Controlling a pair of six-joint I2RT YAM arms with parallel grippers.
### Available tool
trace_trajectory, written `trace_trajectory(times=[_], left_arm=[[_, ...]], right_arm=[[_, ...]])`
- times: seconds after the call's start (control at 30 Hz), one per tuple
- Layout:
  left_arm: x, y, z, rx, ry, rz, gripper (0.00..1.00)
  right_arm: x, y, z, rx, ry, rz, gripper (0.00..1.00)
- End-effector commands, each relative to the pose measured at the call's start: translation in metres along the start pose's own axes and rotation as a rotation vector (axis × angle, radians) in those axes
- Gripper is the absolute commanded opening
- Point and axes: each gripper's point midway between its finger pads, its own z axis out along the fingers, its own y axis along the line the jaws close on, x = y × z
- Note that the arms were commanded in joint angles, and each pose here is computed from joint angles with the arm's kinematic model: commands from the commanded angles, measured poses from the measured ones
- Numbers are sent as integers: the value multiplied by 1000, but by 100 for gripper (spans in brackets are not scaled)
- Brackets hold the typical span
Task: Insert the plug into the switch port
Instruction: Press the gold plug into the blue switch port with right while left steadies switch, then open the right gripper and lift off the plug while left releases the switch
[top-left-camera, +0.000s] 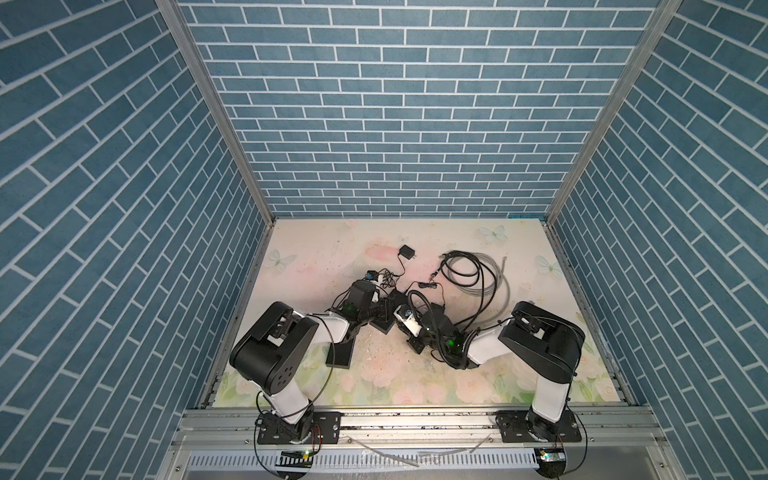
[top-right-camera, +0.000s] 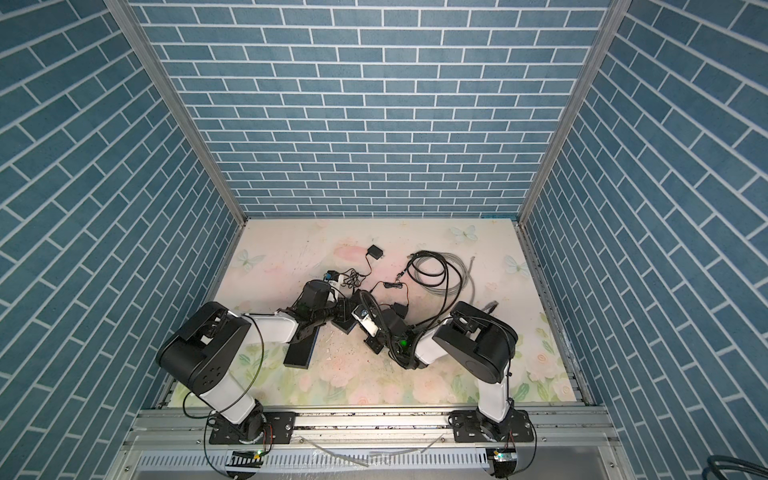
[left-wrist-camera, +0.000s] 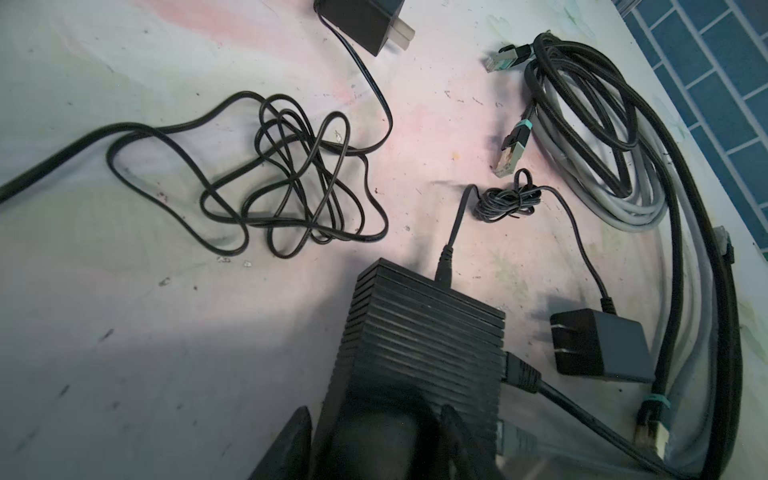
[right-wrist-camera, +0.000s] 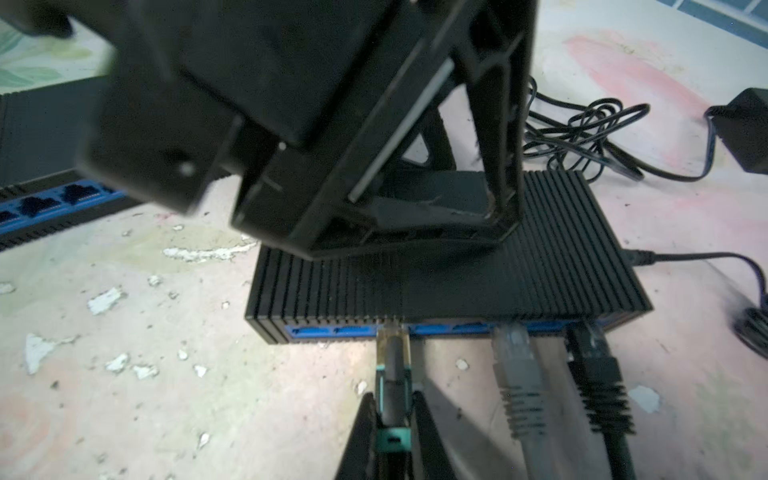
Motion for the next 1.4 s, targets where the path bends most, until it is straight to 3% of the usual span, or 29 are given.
trace_trajectory(times=[0.0,0.33,0.67,0.93,1.37], left_arm=[[45,-48,1,231,185,-33,50],[48,-52,1,261,195,-43,50],[-2,-41,-21,199,61,-40,53],[-50,-46,-45,158,-49,16,57],[-68,-22,-64,44,-124,24,60]], right_arm=[[-81,13,-3,-28,-291,-11,0],[-97,16,2,-45,-285,-57,0],[-85,-7,-14,45,-70,-166,0],[-96,-45,-28,105,-20,-167,0],[-113,-125,-45,230,38,-156,0]])
